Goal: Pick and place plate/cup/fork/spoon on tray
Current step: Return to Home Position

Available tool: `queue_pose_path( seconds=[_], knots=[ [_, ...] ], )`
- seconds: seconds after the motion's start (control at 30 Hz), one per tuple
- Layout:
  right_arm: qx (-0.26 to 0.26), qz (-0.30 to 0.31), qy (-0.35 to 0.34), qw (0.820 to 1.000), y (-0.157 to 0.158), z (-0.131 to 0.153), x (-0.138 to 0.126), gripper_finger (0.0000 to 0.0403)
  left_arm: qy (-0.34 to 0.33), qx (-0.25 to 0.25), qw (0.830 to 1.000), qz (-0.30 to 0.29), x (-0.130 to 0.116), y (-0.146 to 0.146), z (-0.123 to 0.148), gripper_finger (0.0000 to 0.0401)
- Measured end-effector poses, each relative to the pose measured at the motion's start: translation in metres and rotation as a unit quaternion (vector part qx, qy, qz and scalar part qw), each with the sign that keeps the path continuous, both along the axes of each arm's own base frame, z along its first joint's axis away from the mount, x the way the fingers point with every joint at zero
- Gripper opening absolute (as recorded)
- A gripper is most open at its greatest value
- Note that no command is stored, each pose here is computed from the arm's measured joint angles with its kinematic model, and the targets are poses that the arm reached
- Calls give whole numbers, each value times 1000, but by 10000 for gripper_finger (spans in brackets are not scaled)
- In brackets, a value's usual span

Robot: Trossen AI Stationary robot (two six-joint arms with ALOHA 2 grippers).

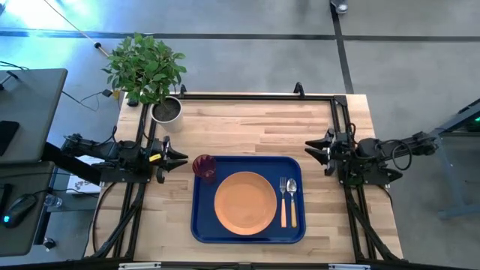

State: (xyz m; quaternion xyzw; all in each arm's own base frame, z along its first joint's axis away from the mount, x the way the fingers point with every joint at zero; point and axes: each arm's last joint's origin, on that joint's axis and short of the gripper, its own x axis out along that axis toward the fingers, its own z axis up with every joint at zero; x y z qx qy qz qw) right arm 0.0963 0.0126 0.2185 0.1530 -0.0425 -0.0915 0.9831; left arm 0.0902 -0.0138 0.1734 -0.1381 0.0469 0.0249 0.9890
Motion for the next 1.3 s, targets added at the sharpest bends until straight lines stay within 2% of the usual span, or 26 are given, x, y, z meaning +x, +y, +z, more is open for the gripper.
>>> queue_pose_path(
  seconds=[0.4,0.73,0.87,1.13,1.3],
  knots=[
    [-36,13,31,999,1,-8,1,137,0,0,1000,0,0,0,0,87],
    [-19,33,5,999,4,-44,8,137,0,0,1000,0,0,0,0,87],
    [-20,42,15,999,5,-47,8,137,0,0,1000,0,0,0,0,87],
    [-78,9,28,997,3,-47,8,137,0,0,1000,0,0,0,0,87],
    [-97,-28,26,995,0,-46,6,137,0,0,1000,0,0,0,0,87]
  ],
)
